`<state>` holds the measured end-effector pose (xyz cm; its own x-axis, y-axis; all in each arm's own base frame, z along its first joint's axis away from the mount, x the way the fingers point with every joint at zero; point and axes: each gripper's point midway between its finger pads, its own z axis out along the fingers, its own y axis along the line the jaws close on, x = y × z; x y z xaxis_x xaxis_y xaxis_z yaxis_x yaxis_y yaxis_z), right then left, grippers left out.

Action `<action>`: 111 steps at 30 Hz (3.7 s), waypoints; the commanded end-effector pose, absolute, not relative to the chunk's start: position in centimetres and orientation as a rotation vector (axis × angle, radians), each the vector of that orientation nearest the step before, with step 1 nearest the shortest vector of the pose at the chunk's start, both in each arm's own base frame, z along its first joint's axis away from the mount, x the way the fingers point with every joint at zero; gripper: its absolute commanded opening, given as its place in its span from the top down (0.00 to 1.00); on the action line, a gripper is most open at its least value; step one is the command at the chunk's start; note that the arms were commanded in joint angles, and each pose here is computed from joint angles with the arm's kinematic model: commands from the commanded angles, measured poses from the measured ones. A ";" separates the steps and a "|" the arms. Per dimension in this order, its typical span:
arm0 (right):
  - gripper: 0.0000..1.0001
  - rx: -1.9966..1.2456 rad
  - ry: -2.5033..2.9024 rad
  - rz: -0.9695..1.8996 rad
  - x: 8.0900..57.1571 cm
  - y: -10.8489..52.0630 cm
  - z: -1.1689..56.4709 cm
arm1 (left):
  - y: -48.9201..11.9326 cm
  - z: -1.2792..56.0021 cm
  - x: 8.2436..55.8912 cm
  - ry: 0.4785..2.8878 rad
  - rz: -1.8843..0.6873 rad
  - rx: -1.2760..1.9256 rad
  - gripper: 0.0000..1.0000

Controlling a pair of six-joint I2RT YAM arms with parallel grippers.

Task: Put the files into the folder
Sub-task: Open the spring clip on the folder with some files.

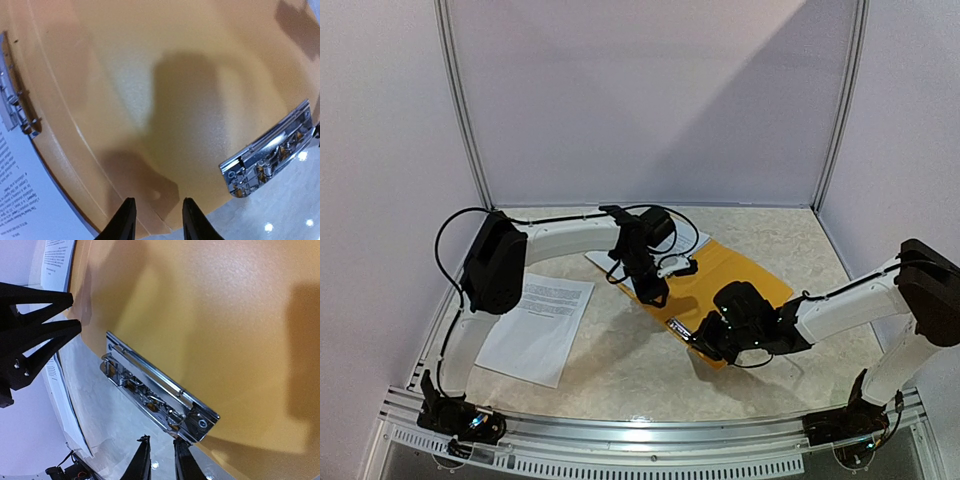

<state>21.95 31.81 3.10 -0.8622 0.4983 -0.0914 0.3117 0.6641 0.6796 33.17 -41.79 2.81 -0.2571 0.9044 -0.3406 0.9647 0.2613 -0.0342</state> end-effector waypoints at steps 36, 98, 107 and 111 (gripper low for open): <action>0.96 0.775 2.532 1.031 22.1 29.1 1.7 | -37.7 -9.3 26.0 2.611 -0.241 1.956 0.72; 0.83 0.497 2.549 0.795 25.2 30.2 8.3 | -37.3 -10.1 25.7 2.588 -0.188 2.004 0.66; 0.88 0.576 2.551 0.650 24.3 26.7 9.5 | -37.4 -10.1 25.8 2.584 -0.187 2.004 0.65; 0.97 0.619 2.596 0.635 23.7 26.7 8.1 | -37.3 -10.2 25.7 2.586 -0.185 2.008 0.65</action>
